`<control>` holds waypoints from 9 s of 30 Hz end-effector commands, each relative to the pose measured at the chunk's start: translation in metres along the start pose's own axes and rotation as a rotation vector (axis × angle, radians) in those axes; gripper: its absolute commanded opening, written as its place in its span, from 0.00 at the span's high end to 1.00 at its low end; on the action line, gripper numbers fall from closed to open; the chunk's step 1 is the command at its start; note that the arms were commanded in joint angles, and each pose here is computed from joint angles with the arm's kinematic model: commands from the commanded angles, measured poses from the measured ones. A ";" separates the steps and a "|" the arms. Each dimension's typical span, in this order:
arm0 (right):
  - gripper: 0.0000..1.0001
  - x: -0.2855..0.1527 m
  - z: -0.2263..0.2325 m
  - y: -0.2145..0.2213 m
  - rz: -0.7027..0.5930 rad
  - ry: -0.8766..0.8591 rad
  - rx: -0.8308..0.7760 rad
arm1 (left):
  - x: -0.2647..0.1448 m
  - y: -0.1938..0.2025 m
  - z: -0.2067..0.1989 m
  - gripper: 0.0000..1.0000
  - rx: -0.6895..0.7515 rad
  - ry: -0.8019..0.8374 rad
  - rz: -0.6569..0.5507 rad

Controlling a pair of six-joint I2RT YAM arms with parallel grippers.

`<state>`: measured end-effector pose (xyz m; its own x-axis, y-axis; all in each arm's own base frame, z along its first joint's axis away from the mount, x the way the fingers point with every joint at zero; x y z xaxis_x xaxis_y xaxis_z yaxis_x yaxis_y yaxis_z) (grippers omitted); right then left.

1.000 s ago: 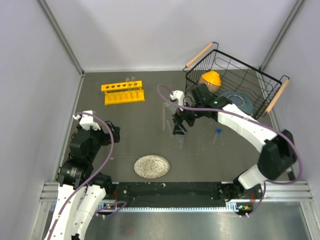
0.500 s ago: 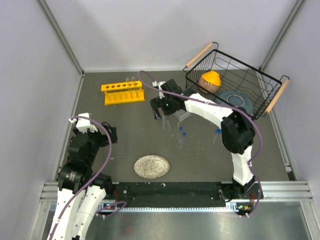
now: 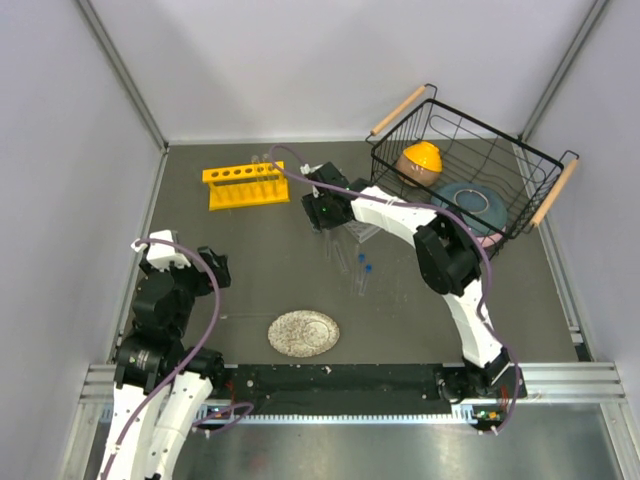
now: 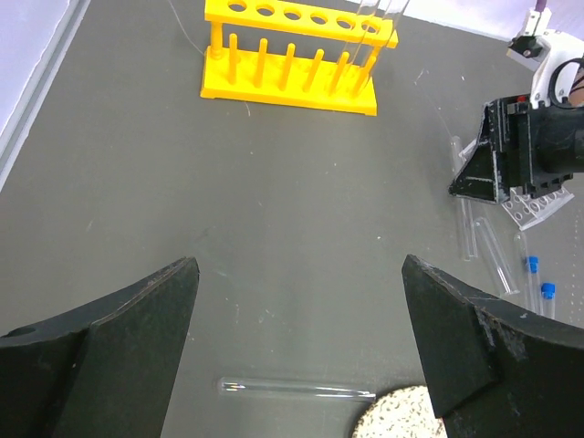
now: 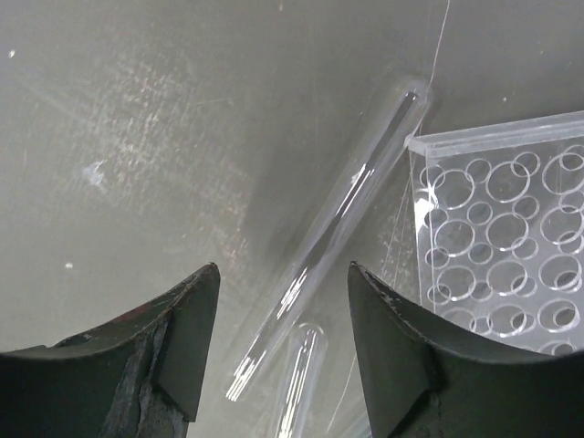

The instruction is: Organize the chemistry lab equipment

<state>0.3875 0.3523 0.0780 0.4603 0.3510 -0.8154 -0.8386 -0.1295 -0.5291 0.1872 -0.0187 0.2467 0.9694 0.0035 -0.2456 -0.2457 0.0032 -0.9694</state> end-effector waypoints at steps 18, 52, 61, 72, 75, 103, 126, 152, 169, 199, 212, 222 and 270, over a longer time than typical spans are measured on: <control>0.59 0.030 0.011 -0.005 -0.061 0.077 -0.006 | -0.001 -0.005 0.006 0.01 -0.021 -0.036 -0.033; 0.87 -0.116 0.129 0.034 0.053 -0.726 -0.110 | 0.014 -0.012 -0.062 0.01 -0.219 0.315 0.078; 0.87 -0.162 0.123 0.052 -0.016 -0.839 -0.193 | 0.009 -0.043 -0.115 0.01 -0.543 0.621 0.146; 0.86 -0.199 0.136 0.062 -0.066 -0.935 -0.270 | 0.018 -0.019 -0.127 0.02 -0.755 0.692 0.236; 0.86 -0.205 0.140 0.069 -0.068 -0.957 -0.306 | 0.021 -0.014 -0.127 0.04 -0.767 0.682 0.260; 0.84 -0.211 0.140 0.090 -0.075 -0.992 -0.432 | 0.012 -0.007 -0.123 0.64 -0.667 0.716 0.302; 0.13 -0.215 0.128 0.082 -0.155 -0.888 -0.592 | 0.020 -0.021 -0.085 1.00 -0.335 0.474 0.230; 0.01 -0.251 -0.016 0.071 -0.321 -0.840 -0.669 | 0.190 -0.147 -0.012 1.00 0.050 -0.006 -0.037; 0.01 -0.250 -0.029 0.077 -0.326 -0.850 -0.675 | 0.276 -0.154 -0.010 1.00 0.138 -0.046 0.015; 0.01 -0.245 -0.030 0.081 -0.301 -0.858 -0.673 | 0.315 -0.113 -0.019 1.00 0.139 -0.006 0.114; 0.01 -0.244 -0.031 0.081 -0.297 -0.857 -0.674 | 0.322 -0.078 -0.021 0.97 0.153 0.012 0.164; 0.01 -0.242 -0.032 0.082 -0.292 -0.850 -0.679 | 0.329 -0.053 -0.028 0.83 0.146 0.052 0.216; 0.01 -0.249 -0.019 0.112 -0.328 -1.059 -0.815 | 0.046 -0.056 0.007 0.04 0.016 -0.043 -0.065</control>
<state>0.2027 0.2236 0.1992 -0.0175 0.9251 -0.3794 -0.2498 -0.3714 -0.8942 0.2717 -0.0095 0.3201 0.9903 0.0757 -0.1165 -0.1173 0.0065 -0.9931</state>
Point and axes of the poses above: each gripper's point midway between its finger pads, its own x axis out along the fingers, its own z axis along the line the jaws close on, y = z × x, the point moved 2 cm from there along -x, back along the fingers, and after that the axes turned 14 degrees about x, right-handed, at the moved point
